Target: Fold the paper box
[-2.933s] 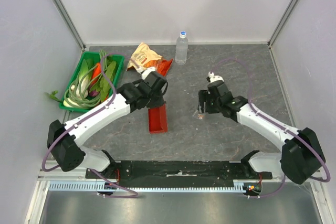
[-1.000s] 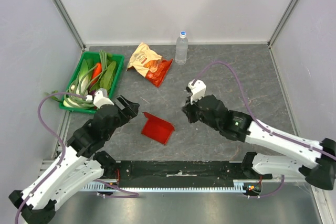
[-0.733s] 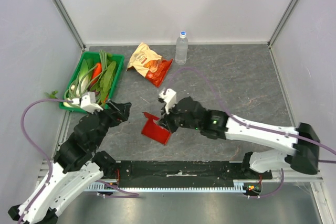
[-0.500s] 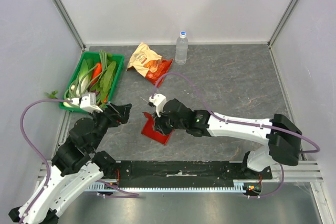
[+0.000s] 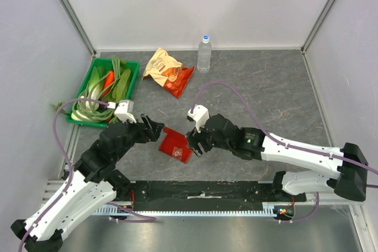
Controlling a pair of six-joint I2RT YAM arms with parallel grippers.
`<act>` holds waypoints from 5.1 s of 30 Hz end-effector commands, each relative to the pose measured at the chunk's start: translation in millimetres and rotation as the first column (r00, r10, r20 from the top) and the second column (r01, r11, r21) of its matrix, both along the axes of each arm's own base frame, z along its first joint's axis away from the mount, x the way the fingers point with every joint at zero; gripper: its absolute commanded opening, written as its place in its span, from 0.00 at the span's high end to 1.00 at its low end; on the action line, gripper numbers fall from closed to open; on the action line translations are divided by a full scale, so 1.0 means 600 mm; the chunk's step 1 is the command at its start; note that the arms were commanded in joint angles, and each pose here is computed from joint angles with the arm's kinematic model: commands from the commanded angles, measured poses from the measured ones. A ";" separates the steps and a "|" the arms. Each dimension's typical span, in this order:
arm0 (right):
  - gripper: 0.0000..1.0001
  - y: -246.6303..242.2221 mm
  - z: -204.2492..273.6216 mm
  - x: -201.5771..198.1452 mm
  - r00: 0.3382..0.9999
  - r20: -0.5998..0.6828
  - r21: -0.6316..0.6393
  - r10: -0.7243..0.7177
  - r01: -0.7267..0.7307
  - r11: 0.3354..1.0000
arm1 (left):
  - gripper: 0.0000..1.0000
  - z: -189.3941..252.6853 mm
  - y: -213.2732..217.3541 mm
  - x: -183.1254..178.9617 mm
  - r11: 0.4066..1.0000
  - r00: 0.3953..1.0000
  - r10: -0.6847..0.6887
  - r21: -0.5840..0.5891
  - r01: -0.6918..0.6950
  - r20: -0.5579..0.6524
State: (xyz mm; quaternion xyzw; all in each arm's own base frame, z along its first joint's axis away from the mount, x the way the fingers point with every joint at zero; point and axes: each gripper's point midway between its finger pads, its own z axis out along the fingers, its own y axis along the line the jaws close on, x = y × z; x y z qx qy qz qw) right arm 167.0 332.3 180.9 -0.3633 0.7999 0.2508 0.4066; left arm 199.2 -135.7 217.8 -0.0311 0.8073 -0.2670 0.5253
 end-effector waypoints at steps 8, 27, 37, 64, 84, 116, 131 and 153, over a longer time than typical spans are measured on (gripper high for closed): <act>0.38 -0.005 -0.119 0.033 0.997 0.059 -0.067 0.053 -0.049 0.997 | 0.20 -0.094 -0.062 0.000 0.990 0.987 -0.122 -0.079 0.115 -0.103; 1.00 -0.110 -0.086 0.172 0.986 0.145 -0.081 -0.076 0.089 0.993 | 0.19 -0.157 -0.081 0.046 0.994 0.993 -0.079 -0.079 0.072 -0.085; 1.00 -0.069 -0.139 0.110 0.979 -0.006 -0.095 0.203 -0.202 0.975 | 0.13 -0.129 -0.103 0.097 0.978 0.978 -0.195 -0.066 0.200 0.076; 0.58 -0.077 -0.111 0.122 0.996 0.007 -0.041 0.084 -0.084 0.996 | 0.38 -0.149 -0.079 0.073 0.973 0.967 -0.224 -0.026 0.229 0.124; 0.70 -0.062 -0.126 0.120 0.994 -0.026 -0.028 0.109 -0.110 0.994 | 0.51 -0.182 -0.097 0.051 0.963 0.963 -0.268 -0.027 0.269 0.014; 0.84 -0.120 -0.111 0.165 0.992 0.095 -0.127 -0.081 0.093 0.988 | 0.90 -0.174 -0.139 0.092 0.903 0.960 -0.273 0.362 0.231 0.068; 0.55 -0.122 -0.114 0.192 0.983 0.151 -0.143 -0.104 0.126 0.982 | 0.94 -0.160 -0.131 0.091 0.868 0.929 -0.325 0.446 0.219 0.177; 0.55 -0.107 -0.121 0.246 0.968 0.150 -0.015 0.203 -0.203 0.979 | 0.98 -0.180 -0.165 0.081 0.798 0.867 -0.470 0.499 0.338 0.164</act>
